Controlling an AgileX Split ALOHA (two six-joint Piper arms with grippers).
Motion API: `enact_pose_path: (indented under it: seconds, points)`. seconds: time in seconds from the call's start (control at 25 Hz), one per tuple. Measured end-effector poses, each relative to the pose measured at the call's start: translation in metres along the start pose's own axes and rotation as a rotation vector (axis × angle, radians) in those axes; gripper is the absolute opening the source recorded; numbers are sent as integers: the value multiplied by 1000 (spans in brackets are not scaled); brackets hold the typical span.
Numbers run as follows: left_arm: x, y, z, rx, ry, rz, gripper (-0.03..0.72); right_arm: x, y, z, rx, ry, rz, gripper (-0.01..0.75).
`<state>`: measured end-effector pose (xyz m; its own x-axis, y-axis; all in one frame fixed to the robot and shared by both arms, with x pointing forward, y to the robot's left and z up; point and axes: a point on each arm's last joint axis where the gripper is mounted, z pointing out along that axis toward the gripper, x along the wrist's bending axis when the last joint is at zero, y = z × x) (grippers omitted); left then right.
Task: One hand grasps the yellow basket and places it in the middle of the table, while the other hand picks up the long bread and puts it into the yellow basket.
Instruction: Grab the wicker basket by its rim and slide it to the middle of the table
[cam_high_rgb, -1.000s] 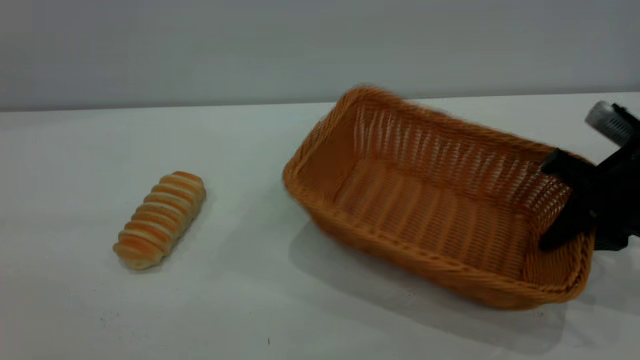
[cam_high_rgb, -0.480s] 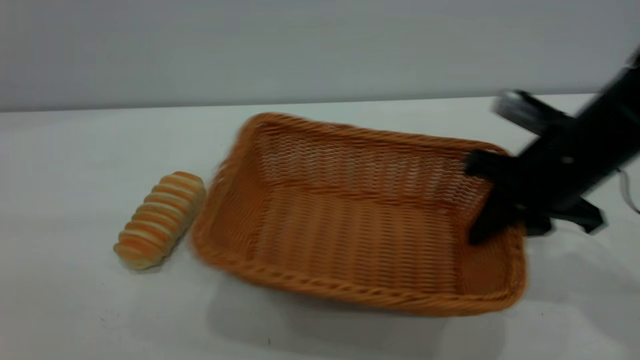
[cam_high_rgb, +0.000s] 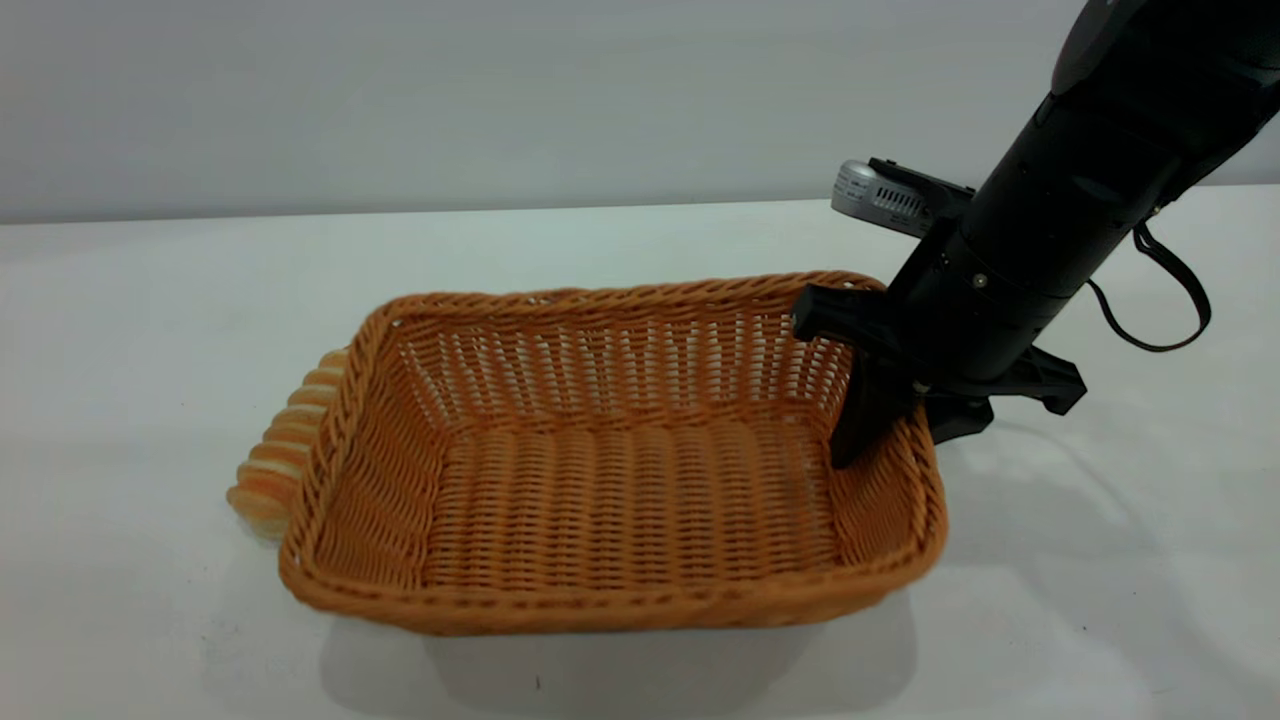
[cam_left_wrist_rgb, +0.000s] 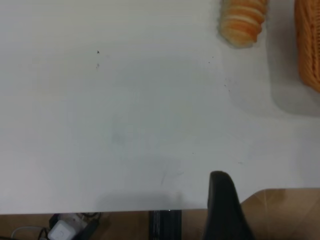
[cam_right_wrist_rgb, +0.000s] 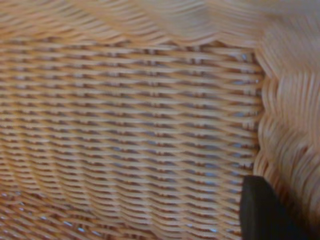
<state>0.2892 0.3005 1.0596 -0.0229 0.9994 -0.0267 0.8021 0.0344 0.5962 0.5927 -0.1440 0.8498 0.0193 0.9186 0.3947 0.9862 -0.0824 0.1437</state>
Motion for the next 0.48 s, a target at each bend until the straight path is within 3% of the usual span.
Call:
enact_pose_path:
  seconds: [0.28,0.48]
  points:
    - [0,-1,0,6,2,0,513,-5,7,-17,-11,17,24,508]
    - [2,-1,0,8,22,4,513,-29,21,-71,-21,64,20,567]
